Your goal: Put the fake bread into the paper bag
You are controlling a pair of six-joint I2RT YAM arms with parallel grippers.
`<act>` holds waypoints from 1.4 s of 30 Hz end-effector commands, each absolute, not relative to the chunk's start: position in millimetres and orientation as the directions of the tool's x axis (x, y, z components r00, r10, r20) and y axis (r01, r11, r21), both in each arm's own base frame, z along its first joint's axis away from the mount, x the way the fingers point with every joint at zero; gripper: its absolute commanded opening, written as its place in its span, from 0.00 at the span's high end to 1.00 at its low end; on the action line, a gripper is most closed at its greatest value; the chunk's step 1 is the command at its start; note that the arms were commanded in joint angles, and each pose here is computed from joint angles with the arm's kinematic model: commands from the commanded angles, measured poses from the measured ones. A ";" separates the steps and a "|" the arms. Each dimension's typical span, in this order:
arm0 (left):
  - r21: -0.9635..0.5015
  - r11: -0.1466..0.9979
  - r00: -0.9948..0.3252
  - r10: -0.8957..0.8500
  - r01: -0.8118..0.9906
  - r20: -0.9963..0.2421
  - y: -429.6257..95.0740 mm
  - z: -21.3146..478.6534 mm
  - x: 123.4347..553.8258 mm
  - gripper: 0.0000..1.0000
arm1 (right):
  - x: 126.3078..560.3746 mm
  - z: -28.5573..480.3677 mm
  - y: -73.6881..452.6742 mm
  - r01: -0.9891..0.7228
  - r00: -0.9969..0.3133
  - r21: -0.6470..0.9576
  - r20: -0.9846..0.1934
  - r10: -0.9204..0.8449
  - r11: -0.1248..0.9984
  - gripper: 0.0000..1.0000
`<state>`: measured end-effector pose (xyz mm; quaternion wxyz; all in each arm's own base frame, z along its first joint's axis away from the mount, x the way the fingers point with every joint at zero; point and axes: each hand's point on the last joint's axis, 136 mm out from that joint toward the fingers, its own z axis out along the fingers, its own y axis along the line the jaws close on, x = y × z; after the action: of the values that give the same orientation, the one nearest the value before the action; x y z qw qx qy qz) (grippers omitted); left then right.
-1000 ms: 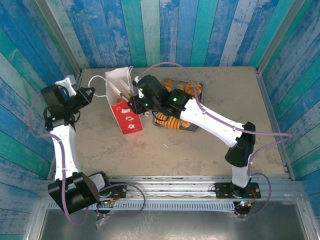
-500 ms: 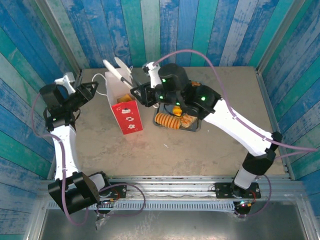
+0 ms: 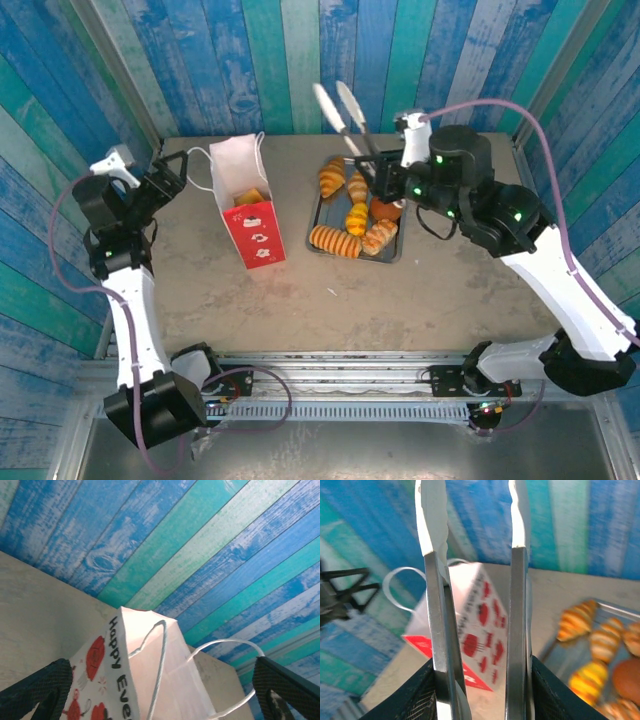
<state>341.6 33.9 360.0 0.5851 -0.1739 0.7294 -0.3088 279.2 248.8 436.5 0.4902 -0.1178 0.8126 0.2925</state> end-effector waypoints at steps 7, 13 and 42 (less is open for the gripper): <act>-0.600 0.799 -0.300 -0.582 -0.037 -0.756 48.3 294.9 333.9 0.06 | 305.0 289.7 194.0 -0.248 -0.762 0.351 -0.646 0.042 0.903 0.56; -0.593 0.804 -0.321 -0.571 -0.033 -0.756 45.3 280.7 331.4 0.06 | 314.3 237.6 181.8 -0.183 -0.842 0.342 -0.539 0.033 0.922 0.55; -0.660 0.722 -0.343 -0.578 0.209 -0.741 13.4 340.7 338.7 0.06 | 333.5 144.3 197.2 -0.108 -0.958 0.367 -0.286 0.002 0.924 0.53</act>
<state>337.5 16.6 316.5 0.5420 -0.1460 0.7540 -0.3413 332.7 194.5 145.9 0.1473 -0.0239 0.9710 0.1870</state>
